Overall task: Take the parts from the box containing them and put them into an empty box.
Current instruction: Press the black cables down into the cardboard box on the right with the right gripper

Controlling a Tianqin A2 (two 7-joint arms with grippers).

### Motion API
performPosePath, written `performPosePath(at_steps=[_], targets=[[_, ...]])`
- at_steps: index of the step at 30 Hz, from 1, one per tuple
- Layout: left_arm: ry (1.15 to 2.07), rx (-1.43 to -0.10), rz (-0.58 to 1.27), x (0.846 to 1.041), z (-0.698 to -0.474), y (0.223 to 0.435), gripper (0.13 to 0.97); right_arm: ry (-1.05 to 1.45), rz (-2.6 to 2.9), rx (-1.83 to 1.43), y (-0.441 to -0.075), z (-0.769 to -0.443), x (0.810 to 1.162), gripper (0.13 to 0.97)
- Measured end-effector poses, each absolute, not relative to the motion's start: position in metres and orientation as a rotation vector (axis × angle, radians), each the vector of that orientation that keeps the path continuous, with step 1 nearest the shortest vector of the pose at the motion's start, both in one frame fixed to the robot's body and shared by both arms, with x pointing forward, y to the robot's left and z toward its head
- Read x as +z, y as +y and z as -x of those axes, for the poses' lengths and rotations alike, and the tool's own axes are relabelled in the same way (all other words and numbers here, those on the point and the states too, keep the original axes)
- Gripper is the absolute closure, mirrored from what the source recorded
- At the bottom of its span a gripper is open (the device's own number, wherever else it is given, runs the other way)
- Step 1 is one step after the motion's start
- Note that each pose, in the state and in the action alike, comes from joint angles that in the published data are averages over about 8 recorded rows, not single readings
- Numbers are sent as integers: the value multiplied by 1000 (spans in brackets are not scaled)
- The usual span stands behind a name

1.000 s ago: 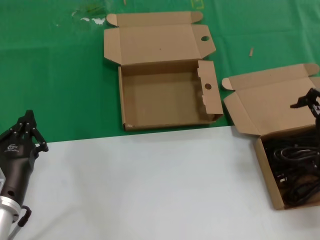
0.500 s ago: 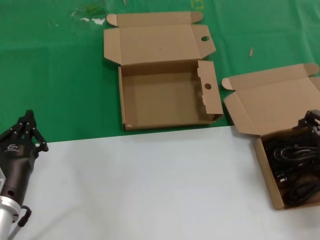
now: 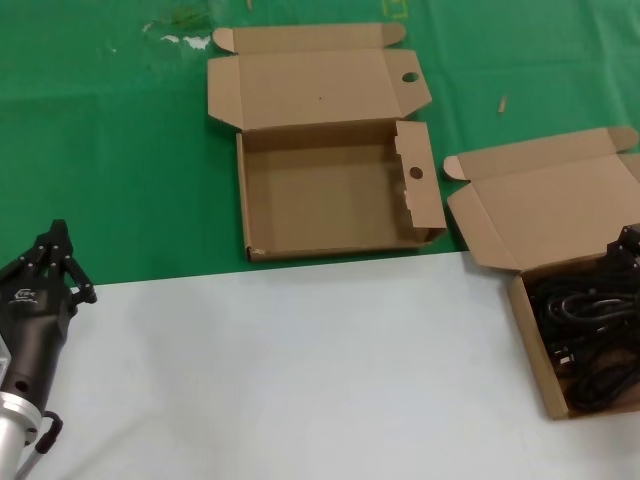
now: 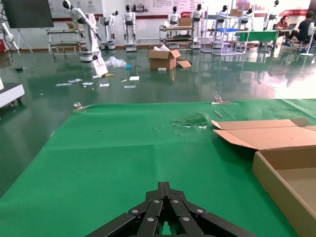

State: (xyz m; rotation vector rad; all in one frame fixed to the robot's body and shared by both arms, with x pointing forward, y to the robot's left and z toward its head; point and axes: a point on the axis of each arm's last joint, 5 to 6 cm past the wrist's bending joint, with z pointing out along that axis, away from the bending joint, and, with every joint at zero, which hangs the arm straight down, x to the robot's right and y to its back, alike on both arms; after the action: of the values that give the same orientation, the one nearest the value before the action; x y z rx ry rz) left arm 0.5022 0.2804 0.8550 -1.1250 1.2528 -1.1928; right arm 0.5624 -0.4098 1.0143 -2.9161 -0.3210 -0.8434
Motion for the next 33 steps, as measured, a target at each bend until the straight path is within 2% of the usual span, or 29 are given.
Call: performPosePath(at_steps=[10, 18, 22, 33], targets=[[1253, -1193, 1125, 855, -502, 280, 957, -299, 2918, -836, -412, -564, 1010, 164], [1253, -1193, 1125, 855, -502, 280, 957, -288, 2914, -831, -412, -564, 1008, 265], [1253, -1193, 1125, 855, -502, 280, 957, -284, 2912, -830, -412, -565, 1009, 265], [1253, -1193, 1125, 855, -502, 280, 957, -276, 2904, -842, -411, -568, 1009, 485]])
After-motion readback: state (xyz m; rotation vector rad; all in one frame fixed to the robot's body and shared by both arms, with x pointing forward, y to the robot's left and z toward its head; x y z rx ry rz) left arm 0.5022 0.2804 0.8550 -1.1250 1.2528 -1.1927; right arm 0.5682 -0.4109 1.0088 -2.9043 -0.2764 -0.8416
